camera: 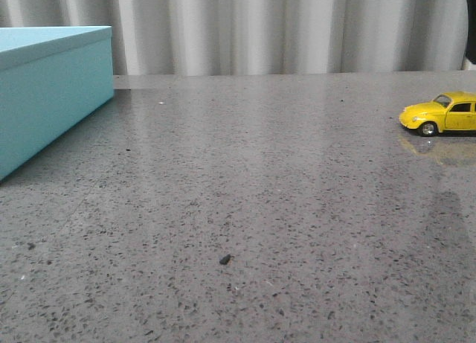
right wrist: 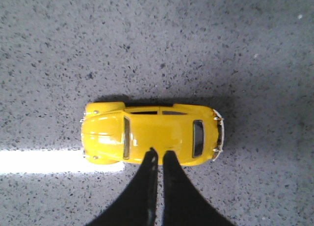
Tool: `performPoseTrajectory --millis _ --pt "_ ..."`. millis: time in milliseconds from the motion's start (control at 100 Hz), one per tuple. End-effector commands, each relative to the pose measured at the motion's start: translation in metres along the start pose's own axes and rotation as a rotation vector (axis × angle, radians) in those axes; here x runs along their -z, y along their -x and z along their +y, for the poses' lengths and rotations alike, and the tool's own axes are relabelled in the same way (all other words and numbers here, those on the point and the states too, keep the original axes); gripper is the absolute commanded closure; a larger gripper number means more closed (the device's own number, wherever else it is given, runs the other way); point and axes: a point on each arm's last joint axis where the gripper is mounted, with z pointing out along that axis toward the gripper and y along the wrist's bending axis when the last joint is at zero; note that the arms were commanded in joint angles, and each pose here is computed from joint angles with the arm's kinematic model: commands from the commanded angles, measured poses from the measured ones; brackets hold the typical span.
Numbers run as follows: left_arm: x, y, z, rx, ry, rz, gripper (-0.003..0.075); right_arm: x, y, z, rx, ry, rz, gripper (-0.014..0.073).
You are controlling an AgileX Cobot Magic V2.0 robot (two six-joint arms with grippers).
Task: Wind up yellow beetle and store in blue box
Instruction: 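Lower the right gripper onto the roof of the yellow beetle car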
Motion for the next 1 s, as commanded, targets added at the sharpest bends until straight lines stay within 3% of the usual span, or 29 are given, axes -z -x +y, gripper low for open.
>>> performPoseTrajectory --millis 0,990 --pt "-0.001 0.017 -0.001 0.015 -0.006 -0.084 0.0741 0.018 0.009 0.000 0.003 0.007 -0.079 0.0656" --pt "-0.001 0.016 -0.001 0.015 -0.006 -0.083 0.0741 -0.017 0.021 0.004 -0.004 0.011 0.071 0.0656"
